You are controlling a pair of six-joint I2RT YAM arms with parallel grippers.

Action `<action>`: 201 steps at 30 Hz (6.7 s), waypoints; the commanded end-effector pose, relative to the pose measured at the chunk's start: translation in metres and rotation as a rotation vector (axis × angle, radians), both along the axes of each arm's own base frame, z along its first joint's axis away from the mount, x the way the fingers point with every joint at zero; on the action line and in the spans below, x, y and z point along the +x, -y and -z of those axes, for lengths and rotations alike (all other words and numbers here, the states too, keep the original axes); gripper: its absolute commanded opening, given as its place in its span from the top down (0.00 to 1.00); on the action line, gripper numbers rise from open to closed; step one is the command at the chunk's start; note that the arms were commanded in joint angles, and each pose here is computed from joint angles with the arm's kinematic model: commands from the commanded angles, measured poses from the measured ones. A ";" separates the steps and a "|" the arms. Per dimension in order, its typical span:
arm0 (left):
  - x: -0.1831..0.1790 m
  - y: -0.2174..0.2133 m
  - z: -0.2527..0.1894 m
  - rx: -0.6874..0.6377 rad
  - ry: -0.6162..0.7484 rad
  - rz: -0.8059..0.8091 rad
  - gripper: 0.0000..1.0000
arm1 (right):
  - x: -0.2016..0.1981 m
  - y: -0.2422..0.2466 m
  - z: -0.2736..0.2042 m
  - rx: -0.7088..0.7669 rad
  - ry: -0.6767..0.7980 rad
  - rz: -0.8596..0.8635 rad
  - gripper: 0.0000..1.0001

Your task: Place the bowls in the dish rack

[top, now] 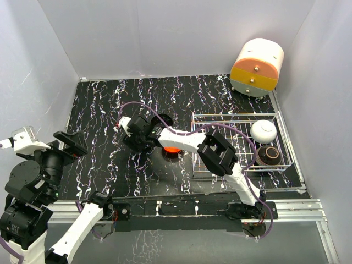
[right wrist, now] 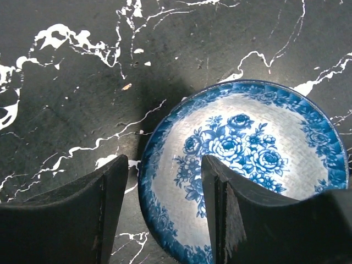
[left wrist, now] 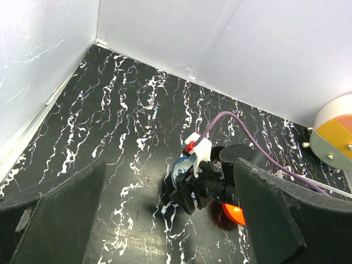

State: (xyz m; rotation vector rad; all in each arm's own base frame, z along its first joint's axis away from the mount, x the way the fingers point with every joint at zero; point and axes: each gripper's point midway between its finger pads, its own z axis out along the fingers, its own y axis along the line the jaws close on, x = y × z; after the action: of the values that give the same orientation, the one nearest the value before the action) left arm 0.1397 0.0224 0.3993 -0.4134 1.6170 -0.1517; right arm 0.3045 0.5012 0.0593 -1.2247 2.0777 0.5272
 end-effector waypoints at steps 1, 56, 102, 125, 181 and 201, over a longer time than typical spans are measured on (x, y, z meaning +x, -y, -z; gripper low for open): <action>-0.002 -0.003 0.001 0.016 -0.005 -0.008 0.03 | 0.012 -0.007 -0.016 0.032 0.062 0.030 0.45; 0.028 0.029 -0.011 0.015 0.001 0.117 0.03 | -0.052 0.347 -0.195 1.524 -0.640 0.572 0.92; 0.028 0.027 -0.006 0.010 -0.003 0.103 0.03 | -0.016 0.389 -0.072 1.146 -0.771 1.158 0.67; 0.027 0.027 -0.001 0.004 -0.005 0.105 0.03 | -0.003 0.431 -0.070 0.896 -0.503 1.328 0.49; 0.043 0.040 0.031 -0.010 -0.058 0.137 0.03 | -0.018 0.407 -0.063 -0.021 -0.029 1.215 0.40; 0.035 0.029 0.033 0.023 -0.062 0.101 0.03 | 0.021 0.456 -0.070 -0.033 0.095 1.389 0.48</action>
State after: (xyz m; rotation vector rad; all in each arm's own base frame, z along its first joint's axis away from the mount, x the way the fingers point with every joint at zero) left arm 0.1777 -0.0104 0.3669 -0.3277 1.7001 -0.2198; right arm 0.3039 0.0673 0.1157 0.2797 2.3455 -0.1852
